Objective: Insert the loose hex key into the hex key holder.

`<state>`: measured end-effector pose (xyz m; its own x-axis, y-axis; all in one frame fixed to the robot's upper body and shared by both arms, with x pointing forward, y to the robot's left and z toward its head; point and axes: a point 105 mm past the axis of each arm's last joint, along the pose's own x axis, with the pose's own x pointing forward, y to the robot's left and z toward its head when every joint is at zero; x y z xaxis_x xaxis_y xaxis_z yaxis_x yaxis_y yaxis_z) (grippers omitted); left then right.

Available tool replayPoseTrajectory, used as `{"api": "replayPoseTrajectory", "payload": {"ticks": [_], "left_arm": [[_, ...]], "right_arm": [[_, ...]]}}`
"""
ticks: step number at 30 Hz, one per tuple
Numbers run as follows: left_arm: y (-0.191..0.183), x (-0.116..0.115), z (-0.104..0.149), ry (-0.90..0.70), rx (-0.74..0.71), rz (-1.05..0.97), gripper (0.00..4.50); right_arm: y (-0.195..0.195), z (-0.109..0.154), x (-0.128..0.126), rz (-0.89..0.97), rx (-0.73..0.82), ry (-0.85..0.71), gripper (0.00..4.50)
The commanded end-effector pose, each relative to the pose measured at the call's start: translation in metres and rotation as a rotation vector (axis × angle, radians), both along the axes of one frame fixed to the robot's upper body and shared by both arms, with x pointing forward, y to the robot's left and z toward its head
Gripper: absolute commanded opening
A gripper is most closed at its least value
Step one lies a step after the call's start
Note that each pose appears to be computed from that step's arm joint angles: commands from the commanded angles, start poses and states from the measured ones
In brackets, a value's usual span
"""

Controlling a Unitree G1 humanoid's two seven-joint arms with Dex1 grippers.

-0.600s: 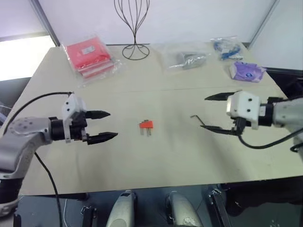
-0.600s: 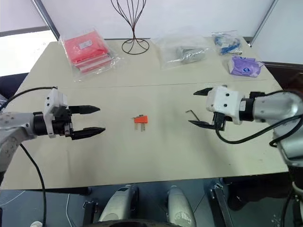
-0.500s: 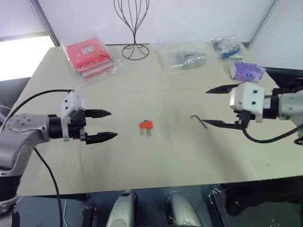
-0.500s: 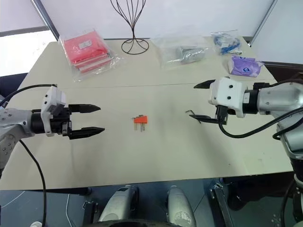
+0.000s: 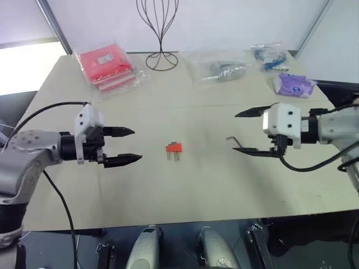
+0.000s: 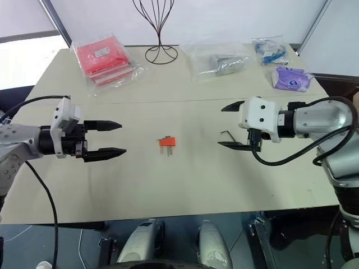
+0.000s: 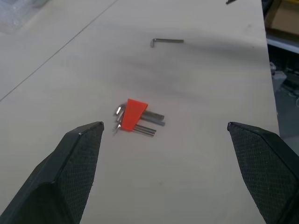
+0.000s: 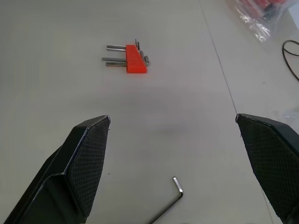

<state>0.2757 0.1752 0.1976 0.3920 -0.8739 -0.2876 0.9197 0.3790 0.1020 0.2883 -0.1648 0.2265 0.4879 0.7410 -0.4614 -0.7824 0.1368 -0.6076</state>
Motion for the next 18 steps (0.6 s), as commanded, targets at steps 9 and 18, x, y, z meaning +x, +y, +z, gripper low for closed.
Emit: {"api": "replayPoseTrajectory", "payload": {"ticks": [9,18], "left_arm": [[-0.001,-0.001,0.013,-0.067,0.009,-0.004,4.44],[-0.005,0.000,0.010,-0.068,-0.007,-0.002,4.44]], "right_arm": [[0.008,0.010,0.001,0.024,0.030,-0.039,4.50],[0.027,0.002,0.023,0.044,0.211,0.003,4.50]]}}
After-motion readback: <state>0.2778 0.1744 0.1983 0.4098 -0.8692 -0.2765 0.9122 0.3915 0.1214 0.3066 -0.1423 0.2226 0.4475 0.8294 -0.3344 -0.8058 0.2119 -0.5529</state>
